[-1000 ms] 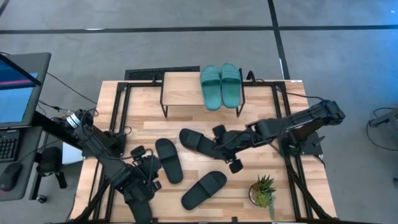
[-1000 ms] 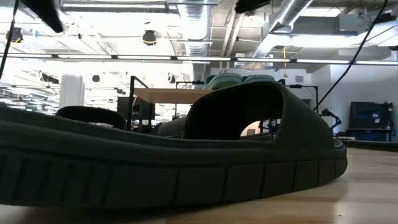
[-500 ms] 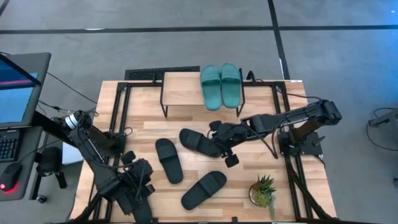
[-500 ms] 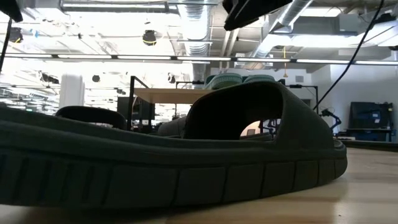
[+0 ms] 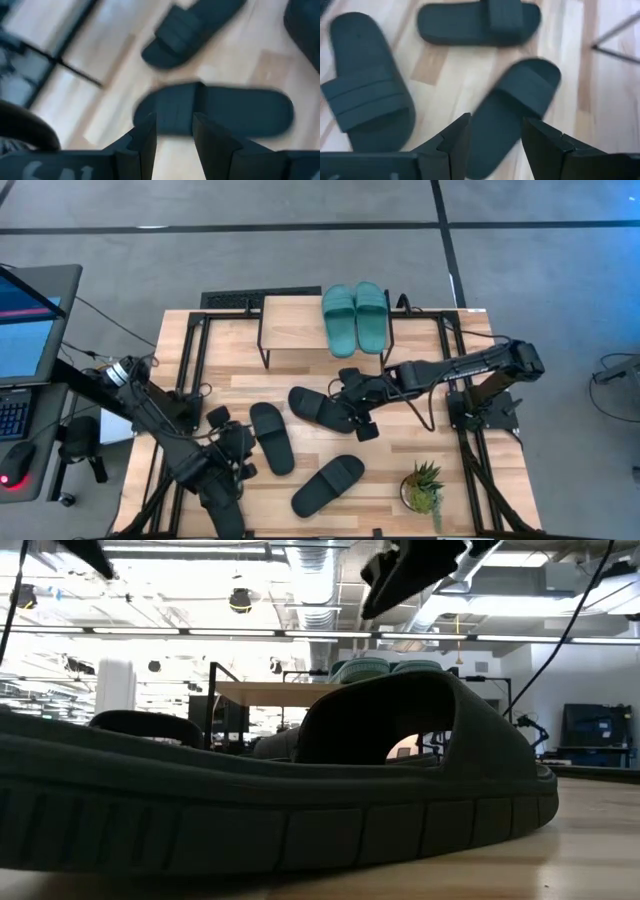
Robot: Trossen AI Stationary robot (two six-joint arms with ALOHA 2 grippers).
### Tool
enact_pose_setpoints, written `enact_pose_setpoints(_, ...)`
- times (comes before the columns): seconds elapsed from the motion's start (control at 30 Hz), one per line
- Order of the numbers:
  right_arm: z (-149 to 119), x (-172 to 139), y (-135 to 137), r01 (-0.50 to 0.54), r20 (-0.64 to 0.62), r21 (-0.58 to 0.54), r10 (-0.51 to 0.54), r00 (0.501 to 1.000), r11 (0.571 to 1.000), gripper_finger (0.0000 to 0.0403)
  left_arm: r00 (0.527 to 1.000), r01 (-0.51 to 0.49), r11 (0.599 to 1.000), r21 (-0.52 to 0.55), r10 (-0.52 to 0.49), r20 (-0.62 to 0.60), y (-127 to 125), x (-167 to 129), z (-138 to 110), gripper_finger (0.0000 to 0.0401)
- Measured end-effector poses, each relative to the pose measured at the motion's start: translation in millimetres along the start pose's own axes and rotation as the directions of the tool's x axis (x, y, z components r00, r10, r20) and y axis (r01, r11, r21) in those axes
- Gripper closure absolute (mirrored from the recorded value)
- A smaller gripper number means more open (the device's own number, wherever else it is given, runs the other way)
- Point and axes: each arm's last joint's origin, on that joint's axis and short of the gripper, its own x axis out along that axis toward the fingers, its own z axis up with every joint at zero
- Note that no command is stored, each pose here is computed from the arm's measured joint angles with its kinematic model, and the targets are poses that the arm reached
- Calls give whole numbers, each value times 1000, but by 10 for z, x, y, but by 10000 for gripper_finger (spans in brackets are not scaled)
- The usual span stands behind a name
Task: Pick and place slides into the shelf
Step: Put the black slipper on the shelf
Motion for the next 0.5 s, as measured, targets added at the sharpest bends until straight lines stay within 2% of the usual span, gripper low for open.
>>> enact_pose_setpoints(0.13, -72, -95, -86, 35, -44, 98, -31, 999, 995, 242, 1000, 11, 997, 71, -13, 24, -19, 125, 148, 285)
enact_pose_setpoints(0.2, -79, -216, -128, 49, -26, 139, -46, 999, 989, 242, 999, 26, 996, 81, -28, 28, -30, 203, 238, 285)
enact_pose_setpoints(0.37, -137, -624, -124, 70, 10, 168, -73, 997, 983, 242, 995, 75, 997, 13, -76, 68, -36, 430, 530, 285)
enact_pose_setpoints(0.5, -250, -1062, -59, 142, 31, 166, -149, 988, 976, 242, 989, 144, 988, -57, -141, 48, 30, 643, 763, 285)
